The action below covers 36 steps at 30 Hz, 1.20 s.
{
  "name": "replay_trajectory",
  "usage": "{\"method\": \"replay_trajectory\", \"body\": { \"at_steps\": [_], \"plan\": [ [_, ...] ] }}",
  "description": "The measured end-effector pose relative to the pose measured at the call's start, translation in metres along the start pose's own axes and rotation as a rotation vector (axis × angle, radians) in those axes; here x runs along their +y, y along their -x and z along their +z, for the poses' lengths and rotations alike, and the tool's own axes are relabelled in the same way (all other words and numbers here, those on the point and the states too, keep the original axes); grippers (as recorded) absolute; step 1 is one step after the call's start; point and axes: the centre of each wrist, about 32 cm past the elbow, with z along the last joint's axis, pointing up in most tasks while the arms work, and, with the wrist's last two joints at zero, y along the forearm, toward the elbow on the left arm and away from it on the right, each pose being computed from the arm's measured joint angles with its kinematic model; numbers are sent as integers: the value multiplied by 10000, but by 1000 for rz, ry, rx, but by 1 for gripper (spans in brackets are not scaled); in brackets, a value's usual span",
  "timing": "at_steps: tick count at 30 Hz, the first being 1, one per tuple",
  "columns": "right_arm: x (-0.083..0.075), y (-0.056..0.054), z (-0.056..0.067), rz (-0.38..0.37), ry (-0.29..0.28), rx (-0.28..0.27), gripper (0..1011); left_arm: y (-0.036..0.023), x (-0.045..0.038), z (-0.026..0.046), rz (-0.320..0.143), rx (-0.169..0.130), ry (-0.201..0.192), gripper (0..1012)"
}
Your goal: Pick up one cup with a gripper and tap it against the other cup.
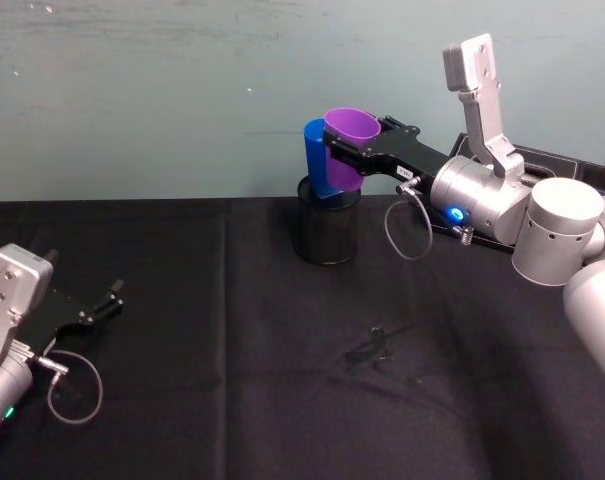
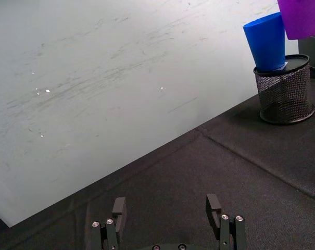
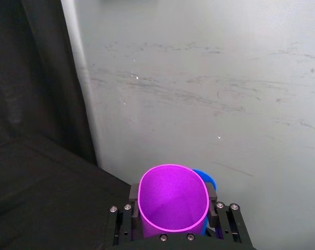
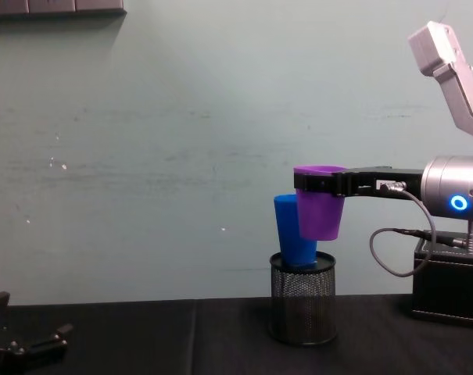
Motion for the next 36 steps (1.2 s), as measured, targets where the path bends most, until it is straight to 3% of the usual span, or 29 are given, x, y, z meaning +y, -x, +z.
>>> {"method": "replay_trajectory", "body": {
  "at_steps": [16, 36],
  "plan": [
    [-89, 18, -16, 16, 12, 4, 716, 0, 0, 0, 0, 0, 0, 1000],
    [-640, 152, -26, 137, 23, -24, 715, 0, 0, 0, 0, 0, 0, 1000]
  ]
}}
